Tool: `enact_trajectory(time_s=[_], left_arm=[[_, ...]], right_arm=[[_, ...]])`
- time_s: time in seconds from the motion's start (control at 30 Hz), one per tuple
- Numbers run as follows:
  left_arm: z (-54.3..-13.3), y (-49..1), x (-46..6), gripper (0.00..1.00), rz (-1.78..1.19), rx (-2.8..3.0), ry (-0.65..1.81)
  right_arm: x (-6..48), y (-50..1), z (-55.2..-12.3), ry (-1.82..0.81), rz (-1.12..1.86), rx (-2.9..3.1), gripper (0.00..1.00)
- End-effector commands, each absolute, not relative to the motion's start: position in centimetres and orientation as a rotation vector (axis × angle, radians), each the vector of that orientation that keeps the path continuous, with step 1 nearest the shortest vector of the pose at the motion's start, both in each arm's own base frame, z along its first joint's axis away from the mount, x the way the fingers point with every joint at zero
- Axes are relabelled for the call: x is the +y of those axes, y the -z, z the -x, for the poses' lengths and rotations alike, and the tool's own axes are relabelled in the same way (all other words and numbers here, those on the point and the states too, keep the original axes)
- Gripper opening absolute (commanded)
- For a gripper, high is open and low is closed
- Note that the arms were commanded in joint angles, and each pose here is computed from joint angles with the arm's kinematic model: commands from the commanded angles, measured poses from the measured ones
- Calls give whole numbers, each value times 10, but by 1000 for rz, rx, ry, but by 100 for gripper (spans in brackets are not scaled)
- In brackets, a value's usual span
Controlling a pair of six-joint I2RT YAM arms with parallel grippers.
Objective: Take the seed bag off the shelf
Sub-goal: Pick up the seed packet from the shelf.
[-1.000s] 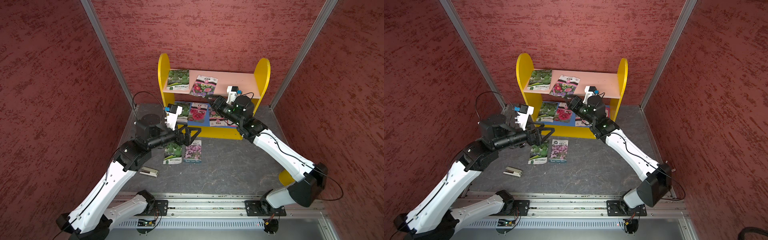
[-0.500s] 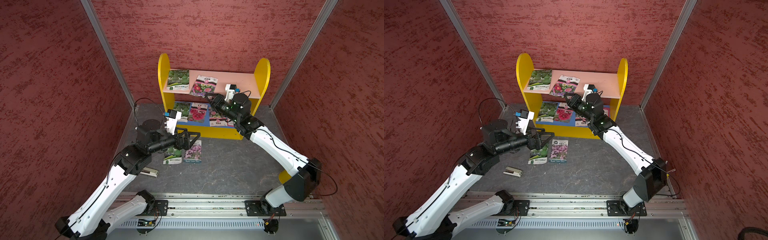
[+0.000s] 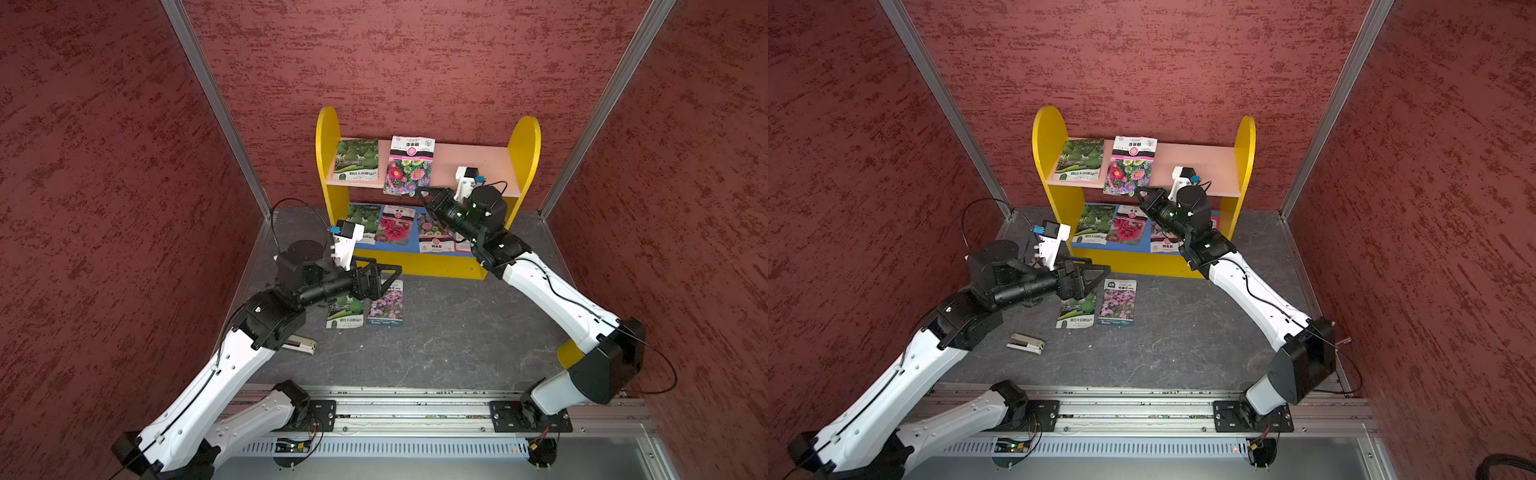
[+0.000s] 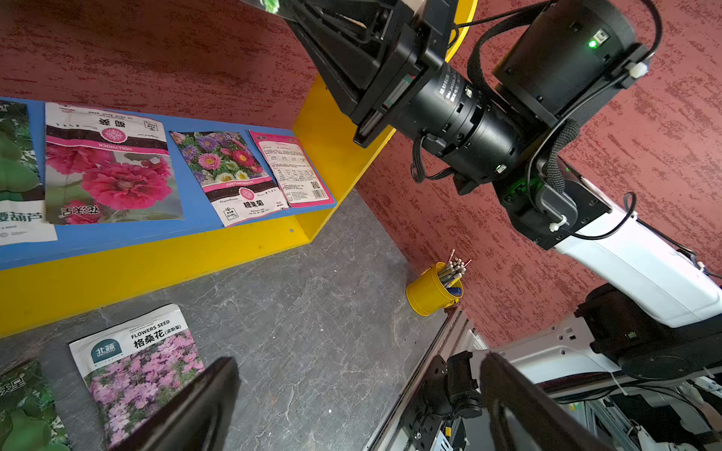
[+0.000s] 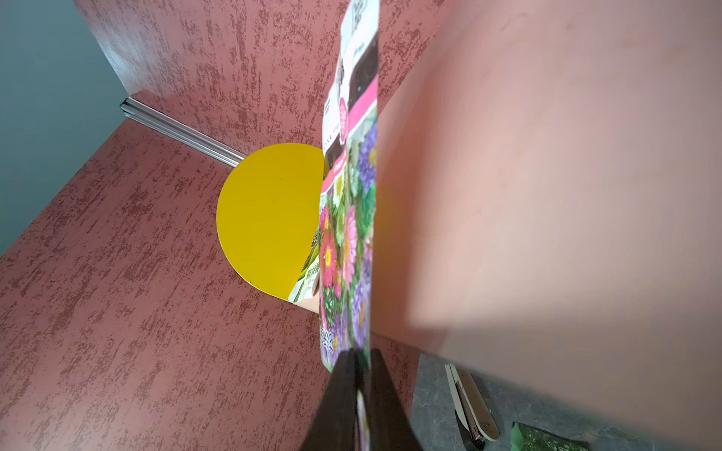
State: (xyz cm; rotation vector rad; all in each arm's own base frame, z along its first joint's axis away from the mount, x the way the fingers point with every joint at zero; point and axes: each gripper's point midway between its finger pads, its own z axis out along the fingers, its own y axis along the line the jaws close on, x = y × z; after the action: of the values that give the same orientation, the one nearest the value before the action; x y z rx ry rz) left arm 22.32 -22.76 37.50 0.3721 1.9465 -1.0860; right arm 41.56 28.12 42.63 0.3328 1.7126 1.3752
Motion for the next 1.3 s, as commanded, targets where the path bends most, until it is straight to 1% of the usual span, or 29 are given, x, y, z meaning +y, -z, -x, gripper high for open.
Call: enact_trajectory(time_s=[0.0,0.07,0.1,0.33,0.6,0.73,0.87,1.07,1.17,1.23,1.27], left_arm=[[-226,-379,-228,100,-359,1922,1112],[-229,-381,-226,100,-335,1912,1130],[-231,-383,-225,100,-321,1906,1147],[-249,-394,-215,100,-229,1809,1409],[-271,-397,-227,100,-232,1719,1622],[-279,-400,-237,100,-252,1696,1673],[-284,-401,-248,92,-270,1695,1695],[-289,-395,-268,76,-290,1694,1756],[-290,-394,-274,70,-300,1684,1766],[-289,-394,-277,64,-303,1681,1770],[-289,-394,-278,58,-304,1681,1773]], right_arm=[[269,-450,-402,-1394,-297,1642,5],[264,-453,-394,-1383,-279,1638,0],[262,-456,-388,-1382,-266,1633,0],[245,-453,-342,-1311,-124,1684,0],[244,-436,-285,-1386,61,1733,0],[249,-420,-265,-1433,140,1757,0],[252,-407,-251,-1466,190,1769,0],[253,-397,-244,-1476,201,1777,0],[252,-396,-244,-1475,203,1775,0],[252,-396,-243,-1473,202,1772,0],[251,-395,-244,-1472,202,1774,0]])
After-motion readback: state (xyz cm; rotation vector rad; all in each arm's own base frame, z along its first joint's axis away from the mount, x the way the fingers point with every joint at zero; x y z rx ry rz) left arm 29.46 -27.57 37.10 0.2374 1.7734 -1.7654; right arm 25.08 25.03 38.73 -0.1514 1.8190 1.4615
